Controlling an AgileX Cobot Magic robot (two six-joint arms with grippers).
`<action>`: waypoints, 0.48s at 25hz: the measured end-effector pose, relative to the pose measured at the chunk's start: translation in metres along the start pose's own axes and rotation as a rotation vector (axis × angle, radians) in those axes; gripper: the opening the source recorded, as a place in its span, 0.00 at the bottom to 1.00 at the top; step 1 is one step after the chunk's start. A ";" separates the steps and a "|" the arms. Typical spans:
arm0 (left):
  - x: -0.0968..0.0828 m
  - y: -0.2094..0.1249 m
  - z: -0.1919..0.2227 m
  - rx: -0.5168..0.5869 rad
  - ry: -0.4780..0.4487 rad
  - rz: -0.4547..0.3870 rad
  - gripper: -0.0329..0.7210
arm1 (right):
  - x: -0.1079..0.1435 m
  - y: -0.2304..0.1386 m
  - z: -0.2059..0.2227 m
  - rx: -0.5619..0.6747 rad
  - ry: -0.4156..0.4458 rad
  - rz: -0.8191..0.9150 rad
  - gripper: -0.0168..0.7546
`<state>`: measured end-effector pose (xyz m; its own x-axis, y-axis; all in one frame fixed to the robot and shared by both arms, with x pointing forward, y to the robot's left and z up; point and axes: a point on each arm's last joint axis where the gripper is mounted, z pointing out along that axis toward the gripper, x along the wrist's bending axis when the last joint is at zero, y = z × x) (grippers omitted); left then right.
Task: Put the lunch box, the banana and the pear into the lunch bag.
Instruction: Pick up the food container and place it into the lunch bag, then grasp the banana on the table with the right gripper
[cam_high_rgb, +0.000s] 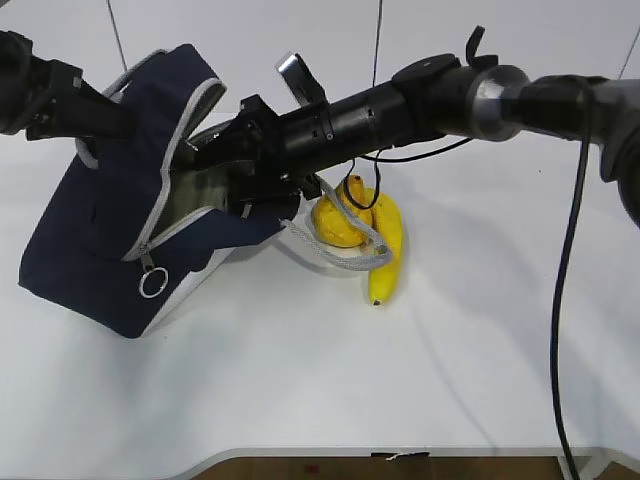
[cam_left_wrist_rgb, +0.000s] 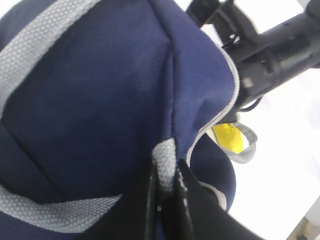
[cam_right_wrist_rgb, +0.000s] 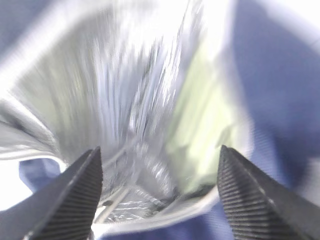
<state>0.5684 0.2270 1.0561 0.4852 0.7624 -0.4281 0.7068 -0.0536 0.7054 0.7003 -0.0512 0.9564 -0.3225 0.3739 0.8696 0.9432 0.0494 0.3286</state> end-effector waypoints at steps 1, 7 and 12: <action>0.002 0.000 -0.001 -0.001 0.002 -0.004 0.08 | 0.001 0.002 -0.006 0.012 0.009 -0.007 0.76; 0.016 0.000 -0.012 -0.007 0.015 -0.038 0.08 | 0.001 0.019 -0.047 0.008 0.031 -0.039 0.76; 0.027 -0.002 -0.022 -0.004 0.012 -0.069 0.08 | 0.010 0.031 -0.066 0.013 -0.081 -0.113 0.76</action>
<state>0.5688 0.2624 1.0558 0.4290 0.7720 -0.4691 0.7364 0.0019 0.6766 0.7209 -0.1074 0.9992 -0.4197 0.4391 0.7944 0.9024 0.1073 0.4174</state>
